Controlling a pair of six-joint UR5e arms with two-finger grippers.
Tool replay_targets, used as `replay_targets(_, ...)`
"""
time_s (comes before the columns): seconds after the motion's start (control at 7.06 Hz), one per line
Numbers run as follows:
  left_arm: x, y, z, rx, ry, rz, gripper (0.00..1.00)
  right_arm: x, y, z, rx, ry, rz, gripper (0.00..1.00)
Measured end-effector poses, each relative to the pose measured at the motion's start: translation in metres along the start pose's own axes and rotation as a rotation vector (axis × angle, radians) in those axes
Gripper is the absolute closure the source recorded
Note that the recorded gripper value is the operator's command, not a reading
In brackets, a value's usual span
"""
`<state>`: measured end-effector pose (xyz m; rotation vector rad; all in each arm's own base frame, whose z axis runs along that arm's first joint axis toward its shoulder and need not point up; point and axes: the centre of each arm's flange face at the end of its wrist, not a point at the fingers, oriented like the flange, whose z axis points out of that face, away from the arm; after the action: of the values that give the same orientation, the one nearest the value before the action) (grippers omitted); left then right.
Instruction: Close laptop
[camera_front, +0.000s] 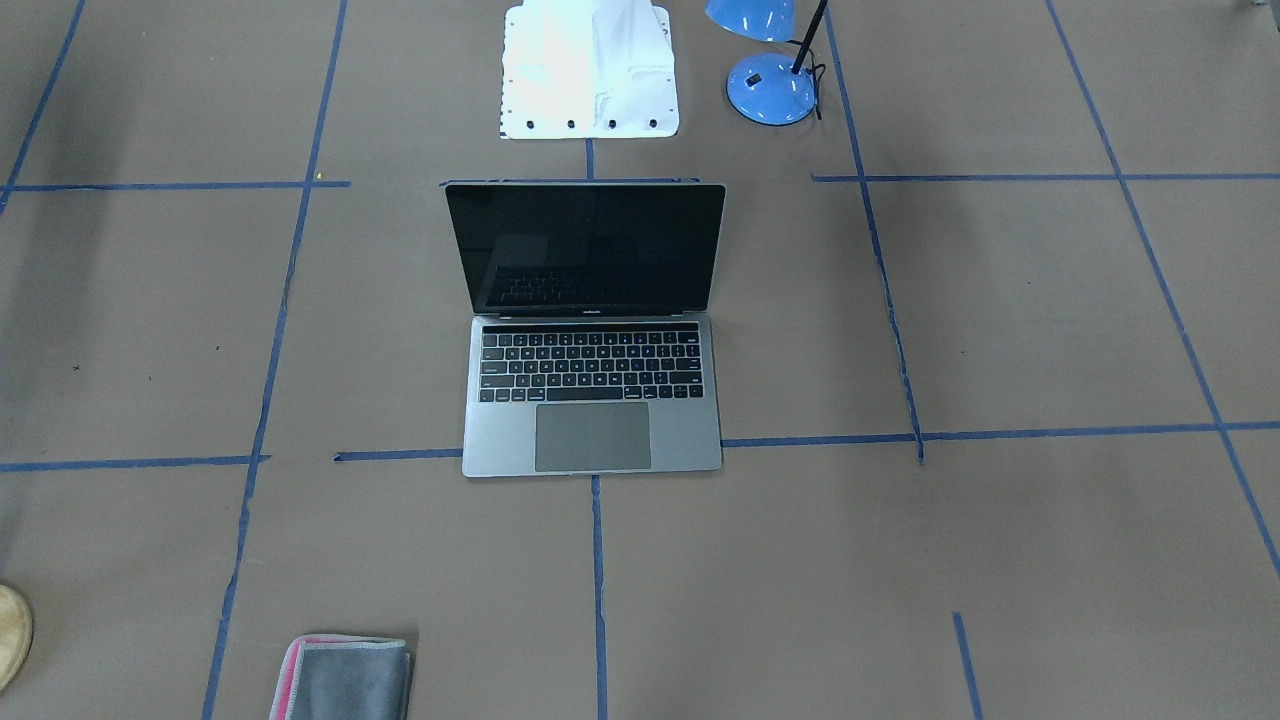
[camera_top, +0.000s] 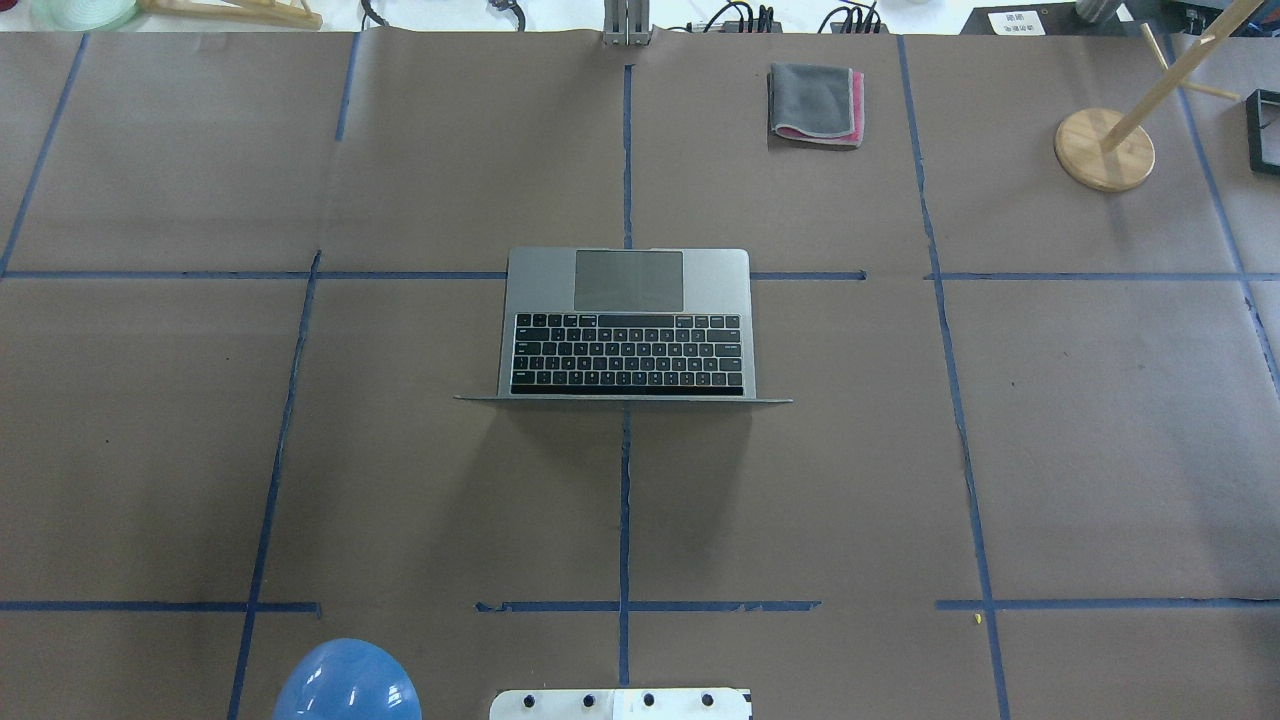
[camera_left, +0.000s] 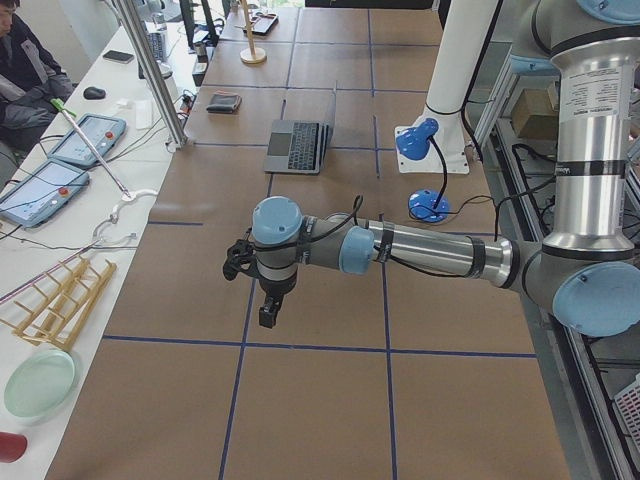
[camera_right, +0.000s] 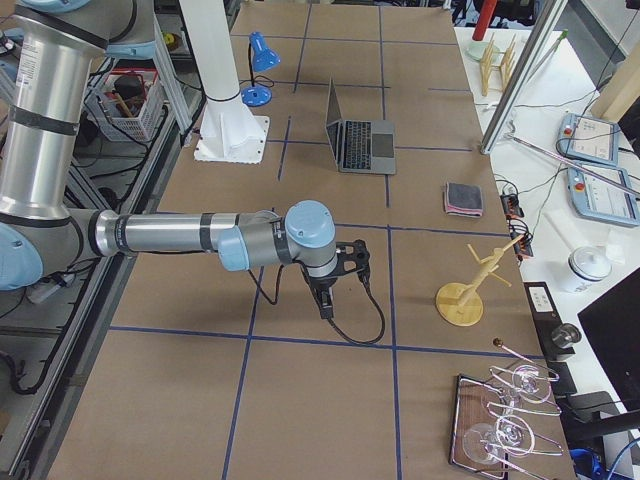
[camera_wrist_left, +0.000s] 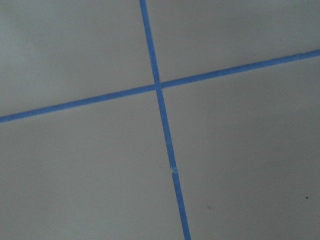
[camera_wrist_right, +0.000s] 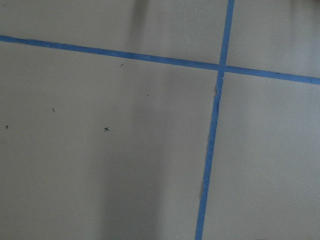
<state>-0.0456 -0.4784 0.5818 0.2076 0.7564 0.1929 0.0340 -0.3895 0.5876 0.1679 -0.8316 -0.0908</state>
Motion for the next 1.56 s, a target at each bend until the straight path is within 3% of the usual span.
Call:
replay_targets(0.28,0.025,-0.014,0.015,0.026,0.014,0.035,0.00,-0.039,-0.009,-0.001,-0.001,-0.031,0.018,0.01)
replay_targets(0.57,0.086,-0.024,0.049,0.056,0.064,0.018,0.00,-0.079,-0.016,0.005,0.030,-0.083,0.020,0.01)
replay_targets(1.13,0.196,-0.003,0.095,0.114,0.255,-0.045,0.00,-0.192,-0.004,0.047,0.085,-0.263,0.063,0.01)
replay_targets(1.56,0.264,0.010,0.099,0.157,0.385,-0.110,0.00,-0.276,0.028,0.081,0.118,-0.405,0.110,0.01)
